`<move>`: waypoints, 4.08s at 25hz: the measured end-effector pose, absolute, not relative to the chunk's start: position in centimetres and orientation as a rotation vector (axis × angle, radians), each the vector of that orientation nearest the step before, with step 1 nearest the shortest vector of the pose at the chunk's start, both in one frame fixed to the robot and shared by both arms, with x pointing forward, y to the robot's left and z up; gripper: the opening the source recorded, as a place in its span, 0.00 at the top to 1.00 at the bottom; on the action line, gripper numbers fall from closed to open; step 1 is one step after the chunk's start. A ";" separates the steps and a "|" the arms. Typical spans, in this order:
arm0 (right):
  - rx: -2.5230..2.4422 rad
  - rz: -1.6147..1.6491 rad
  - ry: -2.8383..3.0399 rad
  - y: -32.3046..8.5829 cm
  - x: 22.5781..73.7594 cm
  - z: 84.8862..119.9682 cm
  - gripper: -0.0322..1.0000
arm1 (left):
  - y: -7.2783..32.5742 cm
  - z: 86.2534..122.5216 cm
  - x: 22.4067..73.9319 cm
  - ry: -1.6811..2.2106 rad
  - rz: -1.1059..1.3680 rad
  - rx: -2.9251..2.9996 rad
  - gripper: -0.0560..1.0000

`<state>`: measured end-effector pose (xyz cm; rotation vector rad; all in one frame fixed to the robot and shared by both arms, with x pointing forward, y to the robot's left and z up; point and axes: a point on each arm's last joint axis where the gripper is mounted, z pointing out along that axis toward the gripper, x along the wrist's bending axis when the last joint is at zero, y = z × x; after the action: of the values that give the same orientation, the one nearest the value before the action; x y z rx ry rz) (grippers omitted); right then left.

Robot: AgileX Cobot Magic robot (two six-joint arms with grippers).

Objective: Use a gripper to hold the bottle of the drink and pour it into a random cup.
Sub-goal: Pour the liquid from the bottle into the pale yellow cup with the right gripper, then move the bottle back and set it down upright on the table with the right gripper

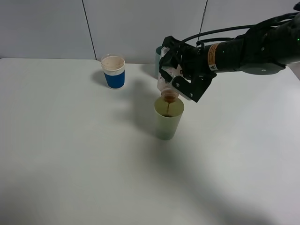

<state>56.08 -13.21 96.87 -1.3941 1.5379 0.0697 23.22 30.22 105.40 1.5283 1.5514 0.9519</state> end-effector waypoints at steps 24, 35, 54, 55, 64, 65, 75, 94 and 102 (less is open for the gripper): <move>-1.390 0.055 1.506 -13.2 55.9 97.8 0.62 | 30.2 105.4 23.2 1.551 0.952 1.528 0.07; -1.105 0.258 1.722 -13.2 56.0 97.9 0.62 | 30.2 105.4 23.2 1.551 0.952 1.528 0.07; -0.002 0.767 1.926 -16.2 58.4 99.5 0.62 | 30.2 105.4 23.2 1.551 0.952 1.528 0.07; 0.068 0.807 1.905 -16.3 58.6 99.7 0.62 | 30.2 105.4 23.2 1.551 0.952 1.528 0.07; 0.680 1.143 1.710 -17.4 59.4 100.9 0.62 | 30.2 105.4 23.2 1.551 0.952 1.528 0.07; 0.757 1.183 1.682 -17.5 59.4 100.9 0.62 | 30.2 105.4 23.2 1.551 0.952 1.528 0.07; 1.302 1.314 1.572 -18.4 59.9 99.1 0.62 | 30.2 105.4 23.2 1.551 0.952 1.528 0.07; 1.169 1.166 1.856 -17.1 60.8 91.1 0.62 | 30.2 105.4 23.2 1.551 0.952 1.528 0.07; 1.021 1.167 1.959 -16.4 60.7 89.4 0.62 | 30.2 105.4 23.2 1.551 0.952 1.528 0.07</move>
<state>60.71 -16.40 89.38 1.0206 1.9587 1.1674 23.22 30.22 105.40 1.5283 1.5514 0.9519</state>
